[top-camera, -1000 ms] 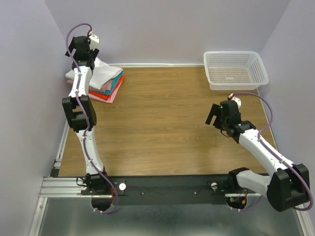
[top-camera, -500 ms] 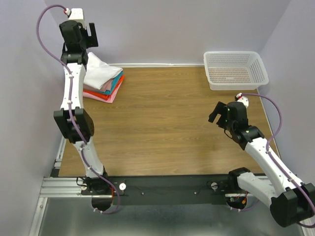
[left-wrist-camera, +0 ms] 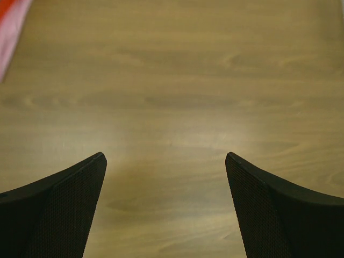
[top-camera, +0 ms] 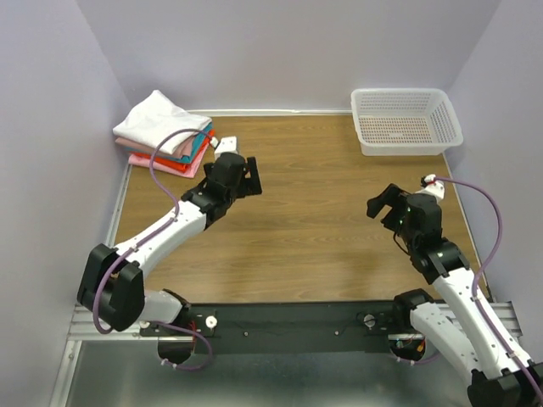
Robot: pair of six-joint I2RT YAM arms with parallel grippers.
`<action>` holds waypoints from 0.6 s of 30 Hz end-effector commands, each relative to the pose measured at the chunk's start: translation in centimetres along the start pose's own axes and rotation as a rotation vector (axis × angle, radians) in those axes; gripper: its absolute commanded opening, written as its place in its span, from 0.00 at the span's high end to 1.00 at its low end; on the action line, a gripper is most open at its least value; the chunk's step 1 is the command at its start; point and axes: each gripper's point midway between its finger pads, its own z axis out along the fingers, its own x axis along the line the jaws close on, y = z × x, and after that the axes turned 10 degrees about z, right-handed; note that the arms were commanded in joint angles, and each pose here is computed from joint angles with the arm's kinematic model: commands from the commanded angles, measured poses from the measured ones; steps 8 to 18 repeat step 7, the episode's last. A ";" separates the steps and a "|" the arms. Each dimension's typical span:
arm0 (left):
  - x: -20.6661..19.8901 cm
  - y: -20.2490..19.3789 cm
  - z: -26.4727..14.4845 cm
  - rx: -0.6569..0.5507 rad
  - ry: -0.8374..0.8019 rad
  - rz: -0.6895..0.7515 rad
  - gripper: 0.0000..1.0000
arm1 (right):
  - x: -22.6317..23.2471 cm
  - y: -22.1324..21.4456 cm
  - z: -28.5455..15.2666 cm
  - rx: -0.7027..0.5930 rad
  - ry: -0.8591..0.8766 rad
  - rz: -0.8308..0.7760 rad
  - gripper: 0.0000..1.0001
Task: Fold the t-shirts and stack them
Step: Reset both grippers
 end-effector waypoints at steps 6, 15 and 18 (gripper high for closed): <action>1.5 -0.9 -2.2 -0.038 0.081 -0.154 0.02 | -1.4 -0.7 -0.4 -0.015 -0.021 0.012 0.00; 1.6 -1.0 -2.3 -0.037 0.079 -0.151 0.02 | -1.4 -0.5 -0.5 -0.022 -0.022 0.015 0.00; 1.6 -1.0 -2.3 -0.037 0.079 -0.151 0.02 | -1.4 -0.5 -0.5 -0.022 -0.022 0.015 0.00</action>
